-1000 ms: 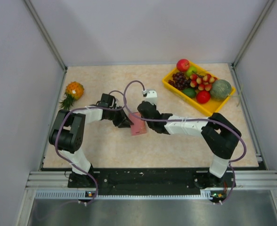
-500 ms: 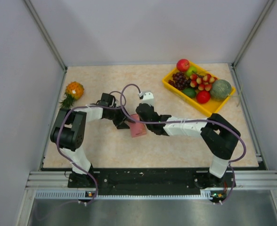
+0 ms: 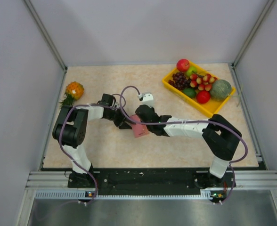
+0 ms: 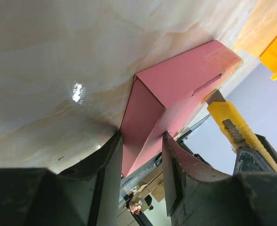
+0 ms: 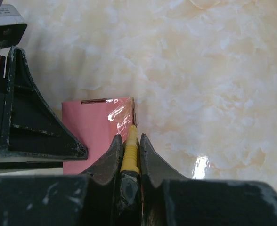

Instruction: Unpack the express box

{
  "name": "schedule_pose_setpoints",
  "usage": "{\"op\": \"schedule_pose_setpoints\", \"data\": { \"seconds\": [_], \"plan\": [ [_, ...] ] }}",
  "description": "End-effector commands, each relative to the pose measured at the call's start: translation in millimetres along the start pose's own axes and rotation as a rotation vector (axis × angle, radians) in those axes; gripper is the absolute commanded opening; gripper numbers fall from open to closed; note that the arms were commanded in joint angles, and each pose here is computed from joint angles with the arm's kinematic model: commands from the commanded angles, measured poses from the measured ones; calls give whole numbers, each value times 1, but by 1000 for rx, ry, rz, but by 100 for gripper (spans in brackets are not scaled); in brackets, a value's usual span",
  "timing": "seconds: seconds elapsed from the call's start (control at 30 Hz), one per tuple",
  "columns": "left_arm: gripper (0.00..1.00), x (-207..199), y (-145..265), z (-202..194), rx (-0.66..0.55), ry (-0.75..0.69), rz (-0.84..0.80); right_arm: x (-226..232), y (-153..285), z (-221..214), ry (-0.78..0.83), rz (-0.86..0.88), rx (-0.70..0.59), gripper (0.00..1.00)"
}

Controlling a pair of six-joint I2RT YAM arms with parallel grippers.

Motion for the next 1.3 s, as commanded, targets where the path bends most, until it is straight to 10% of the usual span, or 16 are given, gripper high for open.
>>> {"op": "schedule_pose_setpoints", "data": {
  "seconds": [0.0, 1.27],
  "plan": [
    [28, 21, -15, 11, -86, 51, 96, 18, 34, 7, -10, 109, 13, 0],
    [24, 20, -16, 12, -99, 103, 49, -1, 75, -30, -5, 156, 239, 0]
  ]
}}
Point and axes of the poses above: each gripper's point midway between its finger pads, its own y axis back along the fingers, its own x axis along the line the jaws close on, z = x × y, the point moved 6 cm from there along y, back along the fingers, and after that the axes turned 6 degrees about y, right-handed, at the moved point
